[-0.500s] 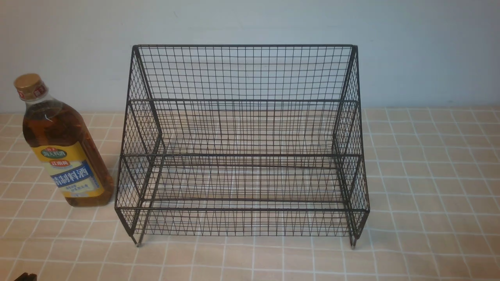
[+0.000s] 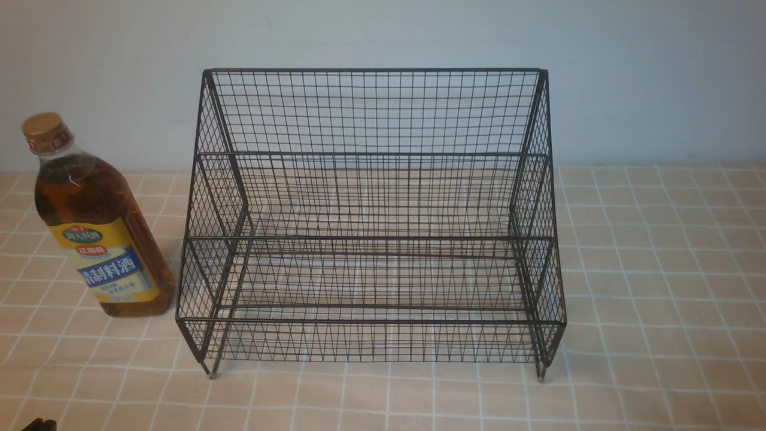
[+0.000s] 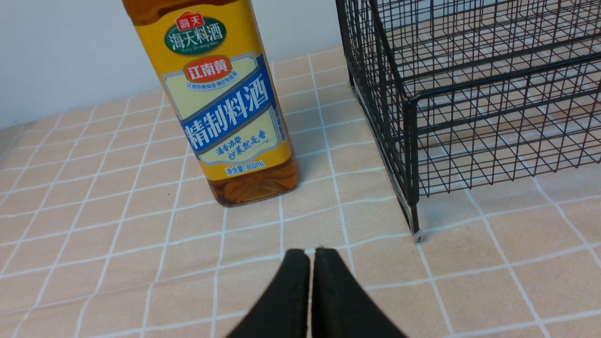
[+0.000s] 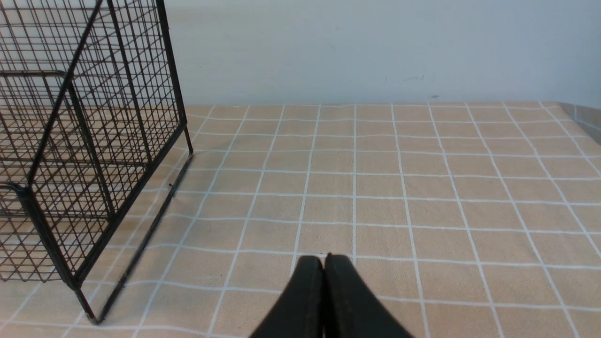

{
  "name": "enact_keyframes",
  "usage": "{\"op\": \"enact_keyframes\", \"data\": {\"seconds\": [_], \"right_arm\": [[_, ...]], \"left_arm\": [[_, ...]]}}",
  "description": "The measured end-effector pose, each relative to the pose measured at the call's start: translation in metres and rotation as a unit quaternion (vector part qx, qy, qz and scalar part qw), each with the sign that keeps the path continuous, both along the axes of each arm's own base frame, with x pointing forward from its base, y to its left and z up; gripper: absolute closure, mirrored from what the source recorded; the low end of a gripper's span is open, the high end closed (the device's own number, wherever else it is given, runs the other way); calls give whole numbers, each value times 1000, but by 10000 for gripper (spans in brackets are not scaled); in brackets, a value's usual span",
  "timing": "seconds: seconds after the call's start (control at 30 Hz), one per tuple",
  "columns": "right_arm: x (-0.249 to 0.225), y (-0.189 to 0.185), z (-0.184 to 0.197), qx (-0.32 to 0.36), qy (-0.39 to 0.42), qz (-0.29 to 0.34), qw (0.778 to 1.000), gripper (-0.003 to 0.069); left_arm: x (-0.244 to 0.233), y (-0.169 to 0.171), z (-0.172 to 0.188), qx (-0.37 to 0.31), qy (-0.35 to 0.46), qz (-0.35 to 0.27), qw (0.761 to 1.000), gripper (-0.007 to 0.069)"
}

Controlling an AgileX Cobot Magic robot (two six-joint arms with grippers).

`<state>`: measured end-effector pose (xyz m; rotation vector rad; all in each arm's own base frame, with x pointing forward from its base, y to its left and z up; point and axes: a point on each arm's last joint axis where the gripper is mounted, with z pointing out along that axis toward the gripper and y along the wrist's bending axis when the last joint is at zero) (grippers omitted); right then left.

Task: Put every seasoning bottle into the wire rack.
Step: Use the left arm to grab the condiment bottle closest to it

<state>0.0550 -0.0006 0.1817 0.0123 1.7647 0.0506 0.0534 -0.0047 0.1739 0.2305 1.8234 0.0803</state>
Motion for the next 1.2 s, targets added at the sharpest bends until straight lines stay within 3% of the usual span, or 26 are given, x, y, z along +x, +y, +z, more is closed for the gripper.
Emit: {"op": "enact_keyframes", "data": {"seconds": [0.43,0.67,0.83,0.97,1.2], "right_arm": [[0,0,0,0,0,0,1000,673],[0,0,0,0,0,0,1000,673],[0,0,0,0,0,0,1000,673],[0,0,0,0,0,0,1000,673],[0,0,0,0,0,0,1000,673]], "left_arm": [[0,0,2,5,-9,0,1000,632],[3,0,20,-83,-104,13,991,632],[1,8,45,-146,-240,43,959,632],[-4,17,65,-173,-353,78,916,632],[23,17,81,-166,-287,94,939,618]]}}
